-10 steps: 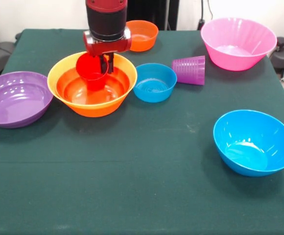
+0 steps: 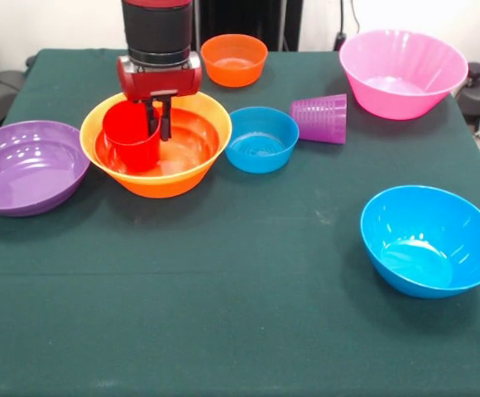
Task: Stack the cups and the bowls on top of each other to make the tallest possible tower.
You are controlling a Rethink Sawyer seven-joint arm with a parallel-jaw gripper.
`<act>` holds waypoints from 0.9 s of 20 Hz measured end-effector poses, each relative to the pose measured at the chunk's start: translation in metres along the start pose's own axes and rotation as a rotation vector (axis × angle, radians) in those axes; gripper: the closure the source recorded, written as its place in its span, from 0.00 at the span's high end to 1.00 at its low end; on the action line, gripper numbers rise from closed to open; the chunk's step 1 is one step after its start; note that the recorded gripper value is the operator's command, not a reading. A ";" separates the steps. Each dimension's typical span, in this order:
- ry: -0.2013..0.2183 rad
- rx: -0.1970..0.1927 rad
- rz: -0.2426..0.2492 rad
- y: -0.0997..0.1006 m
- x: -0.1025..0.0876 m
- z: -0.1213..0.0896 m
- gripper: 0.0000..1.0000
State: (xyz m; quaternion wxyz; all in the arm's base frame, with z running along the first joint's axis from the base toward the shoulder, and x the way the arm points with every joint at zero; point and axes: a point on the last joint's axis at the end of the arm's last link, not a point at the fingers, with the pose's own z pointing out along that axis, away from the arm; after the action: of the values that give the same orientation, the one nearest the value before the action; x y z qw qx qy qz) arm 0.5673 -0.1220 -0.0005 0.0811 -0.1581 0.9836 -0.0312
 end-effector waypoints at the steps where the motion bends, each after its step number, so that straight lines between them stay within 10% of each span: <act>1: -0.005 0.003 -0.001 0.000 -0.001 -0.001 0.00; 18: -0.009 0.047 -0.063 0.014 -0.016 -0.016 0.00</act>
State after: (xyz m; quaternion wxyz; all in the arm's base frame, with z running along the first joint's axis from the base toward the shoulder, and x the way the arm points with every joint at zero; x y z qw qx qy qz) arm 0.5752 -0.1026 0.0164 0.0883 -0.1871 0.9768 -0.0559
